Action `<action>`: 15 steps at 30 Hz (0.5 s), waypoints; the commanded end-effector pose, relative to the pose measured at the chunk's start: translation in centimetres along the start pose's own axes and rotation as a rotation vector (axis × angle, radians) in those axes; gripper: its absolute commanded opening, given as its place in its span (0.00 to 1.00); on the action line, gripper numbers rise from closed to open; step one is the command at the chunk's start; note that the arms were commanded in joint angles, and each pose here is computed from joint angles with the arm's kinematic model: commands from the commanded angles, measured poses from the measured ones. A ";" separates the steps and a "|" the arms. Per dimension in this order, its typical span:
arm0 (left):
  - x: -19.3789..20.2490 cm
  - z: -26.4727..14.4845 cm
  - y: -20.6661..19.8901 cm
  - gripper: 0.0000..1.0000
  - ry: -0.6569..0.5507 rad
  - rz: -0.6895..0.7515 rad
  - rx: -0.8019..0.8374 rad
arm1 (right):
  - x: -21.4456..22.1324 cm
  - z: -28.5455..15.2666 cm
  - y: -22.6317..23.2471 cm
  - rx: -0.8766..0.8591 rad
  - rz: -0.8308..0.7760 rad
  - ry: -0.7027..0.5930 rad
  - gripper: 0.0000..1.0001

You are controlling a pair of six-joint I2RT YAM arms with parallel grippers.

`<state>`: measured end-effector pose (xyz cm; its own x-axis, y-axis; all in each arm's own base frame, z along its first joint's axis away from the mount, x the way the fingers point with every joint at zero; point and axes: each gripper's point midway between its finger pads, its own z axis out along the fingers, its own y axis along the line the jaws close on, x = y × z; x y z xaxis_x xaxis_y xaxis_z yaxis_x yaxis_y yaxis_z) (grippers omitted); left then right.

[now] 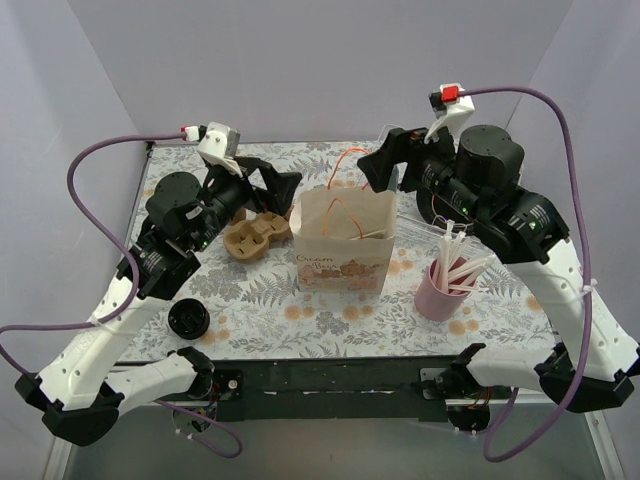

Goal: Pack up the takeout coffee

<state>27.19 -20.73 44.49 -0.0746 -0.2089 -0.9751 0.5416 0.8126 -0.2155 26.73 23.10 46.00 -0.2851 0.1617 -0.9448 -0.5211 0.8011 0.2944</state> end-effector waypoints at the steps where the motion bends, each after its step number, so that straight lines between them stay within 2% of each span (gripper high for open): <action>1: -1.8 -0.6 -1.8 0.98 -0.038 -0.092 0.072 | 1.6 -0.6 -0.3 -0.001 0.062 -0.002 0.99; 2: -1.7 -0.6 -1.8 0.98 -0.035 -0.121 0.069 | 1.1 -1.5 -0.2 -0.016 0.065 -0.034 0.99; 9: -0.1 -1.8 -2.2 0.98 0.001 -0.215 0.087 | 3.2 -3.9 -1.6 0.030 0.111 -0.007 0.99; 15: 0.1 -4.3 -1.2 0.98 -0.029 -0.296 0.041 | 4.1 -6.3 -2.3 0.038 0.157 -0.034 0.98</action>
<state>24.40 -20.92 44.06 -0.2052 -0.3797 -0.9021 0.5578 0.7120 -0.4265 22.73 19.68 41.16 -0.3662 0.2222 -0.9036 -0.4605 0.8005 0.3835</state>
